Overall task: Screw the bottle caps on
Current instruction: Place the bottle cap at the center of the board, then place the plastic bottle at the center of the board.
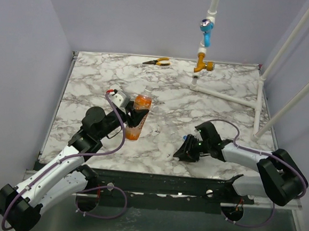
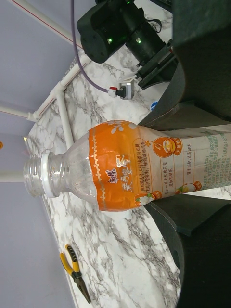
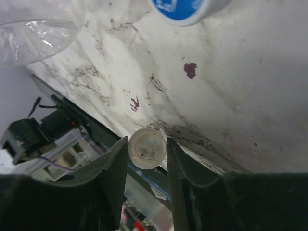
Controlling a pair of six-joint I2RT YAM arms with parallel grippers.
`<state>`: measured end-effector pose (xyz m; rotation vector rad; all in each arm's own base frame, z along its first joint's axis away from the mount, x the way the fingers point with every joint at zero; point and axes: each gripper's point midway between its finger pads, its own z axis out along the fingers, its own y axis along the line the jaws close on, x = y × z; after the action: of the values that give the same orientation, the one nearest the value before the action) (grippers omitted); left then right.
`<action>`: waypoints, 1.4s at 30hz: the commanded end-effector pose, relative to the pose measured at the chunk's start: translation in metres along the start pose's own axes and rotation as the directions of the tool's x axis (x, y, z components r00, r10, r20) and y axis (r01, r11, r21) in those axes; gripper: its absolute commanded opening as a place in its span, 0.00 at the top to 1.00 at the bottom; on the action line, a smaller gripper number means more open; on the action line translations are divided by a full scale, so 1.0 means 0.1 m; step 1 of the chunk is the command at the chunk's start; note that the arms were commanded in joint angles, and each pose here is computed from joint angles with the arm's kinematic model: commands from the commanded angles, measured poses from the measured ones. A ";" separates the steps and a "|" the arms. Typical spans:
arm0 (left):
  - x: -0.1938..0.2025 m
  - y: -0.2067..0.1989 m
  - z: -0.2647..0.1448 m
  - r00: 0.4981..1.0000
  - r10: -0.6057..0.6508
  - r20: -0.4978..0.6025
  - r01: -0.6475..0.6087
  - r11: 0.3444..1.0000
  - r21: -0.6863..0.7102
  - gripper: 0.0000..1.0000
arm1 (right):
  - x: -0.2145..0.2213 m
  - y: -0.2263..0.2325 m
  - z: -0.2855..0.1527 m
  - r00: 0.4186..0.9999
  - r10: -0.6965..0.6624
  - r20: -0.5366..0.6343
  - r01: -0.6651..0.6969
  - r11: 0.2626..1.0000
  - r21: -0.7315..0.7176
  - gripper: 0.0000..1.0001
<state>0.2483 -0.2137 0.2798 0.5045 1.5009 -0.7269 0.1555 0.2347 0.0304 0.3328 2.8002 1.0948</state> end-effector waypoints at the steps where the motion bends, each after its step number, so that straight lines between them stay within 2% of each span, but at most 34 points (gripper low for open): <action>1: -0.19 -0.07 -0.01 0.999 -0.009 0.045 0.008 0.999 0.032 0.95 | 0.03 0.31 -0.06 0.991 0.088 -0.102 -0.109 0.968 -0.224 0.58; 6: -0.19 -0.08 -0.03 0.999 -0.021 0.048 0.019 0.999 0.031 0.95 | -0.10 0.22 -0.15 0.971 0.213 -0.105 -0.233 0.940 -0.251 0.44; 9: -0.20 -0.07 -0.04 0.998 -0.021 0.052 0.020 0.999 0.028 0.95 | -0.15 0.19 -0.20 0.961 0.262 -0.092 -0.278 0.925 -0.261 0.40; 10: -0.19 -0.07 -0.05 0.998 -0.021 0.051 0.020 0.999 0.026 0.95 | -0.21 0.22 -0.22 0.971 0.232 -0.061 -0.239 0.935 -0.261 0.40; 13: -0.18 -0.07 -0.05 0.998 -0.026 0.049 0.025 0.999 0.026 0.95 | -0.42 0.09 -0.32 0.984 0.149 0.095 -0.142 0.987 -0.082 0.39; 16: -0.11 -0.10 -0.04 0.998 -0.052 0.029 0.051 0.998 0.042 0.95 | -0.64 0.08 -0.58 0.966 0.025 0.255 -0.037 0.998 0.041 0.39; 19: 0.04 -0.08 0.00 0.994 -0.112 -0.005 0.112 0.993 0.027 0.96 | -0.77 0.11 -0.73 0.940 -0.050 0.337 0.010 0.993 0.119 0.42; 22: 0.18 0.05 0.05 0.972 -0.235 -0.022 0.233 0.970 -0.067 0.98 | -0.85 0.16 -0.78 0.920 -0.115 0.374 0.051 0.983 0.179 0.46; 26: 0.32 0.20 0.04 0.952 -0.304 -0.019 0.296 0.939 -0.172 0.97 | -0.72 0.34 -0.68 0.882 -0.295 0.369 0.183 0.933 0.309 0.45; 28: 0.40 0.25 -0.01 0.951 -0.307 -0.039 0.292 0.933 -0.209 0.96 | -0.52 0.45 -0.55 0.857 -0.393 0.333 0.250 0.883 0.398 0.45; 32: 0.41 0.30 -0.11 0.956 -0.291 -0.041 0.273 0.931 -0.241 0.95 | -0.14 0.25 -0.34 0.829 -0.507 0.235 0.304 0.761 0.573 0.46; 34: 0.42 0.35 -0.16 0.958 -0.284 -0.034 0.265 0.925 -0.274 0.94 | 0.04 0.23 -0.29 0.807 -0.553 0.206 0.342 0.723 0.601 0.52; 38: 0.46 0.38 -0.18 0.960 -0.278 -0.046 0.253 0.924 -0.288 0.94 | 0.41 0.22 -0.16 0.766 -0.631 0.123 0.410 0.627 0.663 0.57; 41: 0.47 0.37 -0.17 0.960 -0.276 -0.051 0.251 0.925 -0.285 0.94 | 0.49 0.16 -0.07 0.738 -0.672 0.067 0.421 0.535 0.732 0.57; 42: 0.47 0.37 -0.17 0.960 -0.276 -0.053 0.251 0.926 -0.284 0.94 | 0.50 0.16 -0.04 0.734 -0.676 0.061 0.424 0.527 0.737 0.56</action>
<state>0.2566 -0.1878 0.2358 0.1475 1.7214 -0.7313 0.0996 0.2697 0.0445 -0.3548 2.6223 0.0365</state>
